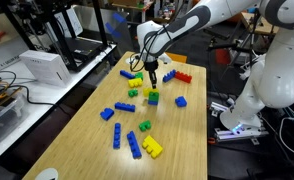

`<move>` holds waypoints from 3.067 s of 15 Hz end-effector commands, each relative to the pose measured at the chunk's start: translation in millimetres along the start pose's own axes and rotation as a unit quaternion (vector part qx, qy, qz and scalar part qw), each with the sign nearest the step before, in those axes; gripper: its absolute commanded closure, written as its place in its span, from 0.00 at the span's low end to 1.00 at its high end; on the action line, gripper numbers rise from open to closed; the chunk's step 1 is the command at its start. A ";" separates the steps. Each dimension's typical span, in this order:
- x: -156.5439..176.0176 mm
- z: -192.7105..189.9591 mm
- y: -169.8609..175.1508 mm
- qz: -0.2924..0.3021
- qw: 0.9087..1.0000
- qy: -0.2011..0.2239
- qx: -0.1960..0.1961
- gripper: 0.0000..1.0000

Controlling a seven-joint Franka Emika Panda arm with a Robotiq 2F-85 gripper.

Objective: Attach a three piece yellow Lego to the stack of Legos

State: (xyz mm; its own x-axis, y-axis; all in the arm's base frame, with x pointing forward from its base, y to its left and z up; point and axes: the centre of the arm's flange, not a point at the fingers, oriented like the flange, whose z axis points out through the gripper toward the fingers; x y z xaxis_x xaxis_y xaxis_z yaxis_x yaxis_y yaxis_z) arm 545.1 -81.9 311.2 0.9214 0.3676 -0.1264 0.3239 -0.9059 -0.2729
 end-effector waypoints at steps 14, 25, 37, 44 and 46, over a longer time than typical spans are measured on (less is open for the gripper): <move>-13.2 24.7 5.6 -0.007 0.998 -0.037 -0.060 1.00; -9.5 30.3 2.3 -0.016 0.997 -0.044 -0.069 1.00; 3.6 50.1 -13.4 -0.053 0.991 -0.063 -0.102 1.00; 9.5 52.8 -24.6 -0.075 0.987 -0.072 -0.123 1.00; 9.5 44.8 -26.2 -0.076 0.989 -0.061 -0.109 1.00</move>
State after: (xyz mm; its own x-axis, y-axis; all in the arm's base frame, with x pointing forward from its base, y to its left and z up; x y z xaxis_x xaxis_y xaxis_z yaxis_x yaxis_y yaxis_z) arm 540.1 -50.7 292.3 0.8252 0.5091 -0.2448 0.5070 -0.8586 -0.0763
